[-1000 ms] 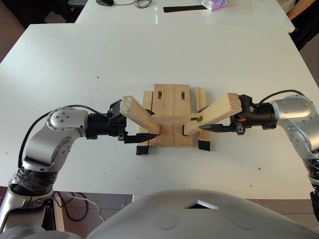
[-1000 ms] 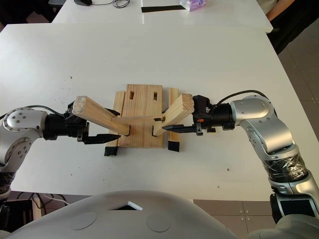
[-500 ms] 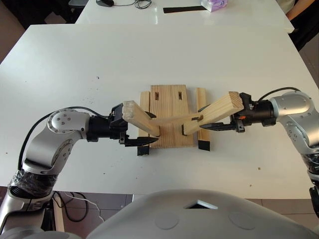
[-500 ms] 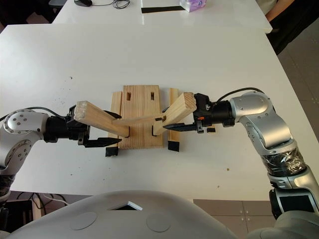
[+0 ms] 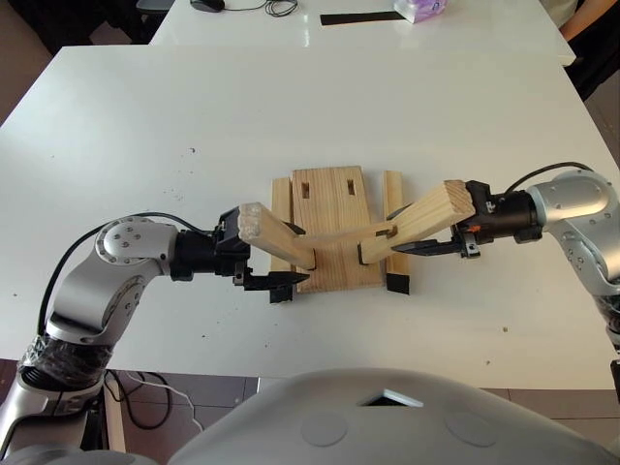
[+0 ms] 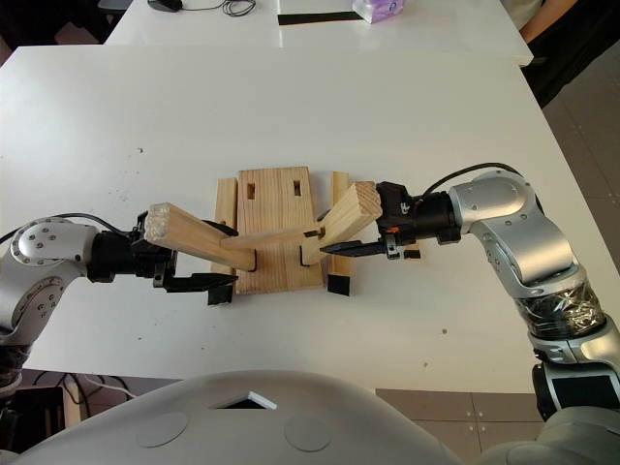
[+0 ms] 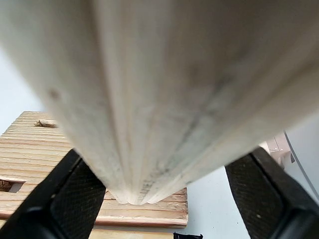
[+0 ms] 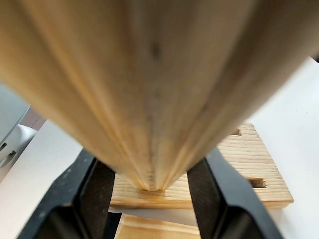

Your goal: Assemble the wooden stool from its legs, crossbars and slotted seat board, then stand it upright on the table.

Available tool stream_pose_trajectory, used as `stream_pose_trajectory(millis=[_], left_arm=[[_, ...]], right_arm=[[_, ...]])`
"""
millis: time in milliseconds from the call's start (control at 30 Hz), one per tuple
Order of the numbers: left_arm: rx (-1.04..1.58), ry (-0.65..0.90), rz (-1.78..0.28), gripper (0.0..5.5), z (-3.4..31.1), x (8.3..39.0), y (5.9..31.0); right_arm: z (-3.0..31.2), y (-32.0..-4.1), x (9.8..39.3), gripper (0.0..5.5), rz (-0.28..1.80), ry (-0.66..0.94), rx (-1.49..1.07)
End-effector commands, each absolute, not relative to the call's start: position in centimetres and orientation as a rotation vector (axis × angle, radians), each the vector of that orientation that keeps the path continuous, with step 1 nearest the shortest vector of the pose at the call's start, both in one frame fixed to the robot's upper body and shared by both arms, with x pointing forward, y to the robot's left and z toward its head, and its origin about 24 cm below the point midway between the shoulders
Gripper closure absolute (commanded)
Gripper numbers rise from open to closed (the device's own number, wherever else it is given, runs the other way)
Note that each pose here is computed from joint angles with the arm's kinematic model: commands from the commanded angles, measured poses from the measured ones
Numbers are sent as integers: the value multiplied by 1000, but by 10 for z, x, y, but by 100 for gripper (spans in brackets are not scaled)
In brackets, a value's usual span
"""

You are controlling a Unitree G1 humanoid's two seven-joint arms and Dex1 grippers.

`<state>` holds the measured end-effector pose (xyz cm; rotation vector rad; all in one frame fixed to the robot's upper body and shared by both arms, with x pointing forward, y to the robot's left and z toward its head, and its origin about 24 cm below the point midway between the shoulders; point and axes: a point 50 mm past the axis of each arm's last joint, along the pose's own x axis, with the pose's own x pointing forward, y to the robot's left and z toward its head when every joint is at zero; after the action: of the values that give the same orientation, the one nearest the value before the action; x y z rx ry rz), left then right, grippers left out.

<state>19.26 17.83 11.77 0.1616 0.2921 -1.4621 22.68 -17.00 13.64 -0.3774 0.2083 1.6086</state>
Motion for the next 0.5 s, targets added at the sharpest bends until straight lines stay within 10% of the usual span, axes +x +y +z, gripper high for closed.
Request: stream_pose_trajectory(millis=[33,500], left_arm=[[158,230,-1555,178,122,193,154],[153,239,-1592,178,117,186,148]], right_arm=[[113,-157,222,346,1660,363,-449],[106,-161,225,346,1630,375,-403]])
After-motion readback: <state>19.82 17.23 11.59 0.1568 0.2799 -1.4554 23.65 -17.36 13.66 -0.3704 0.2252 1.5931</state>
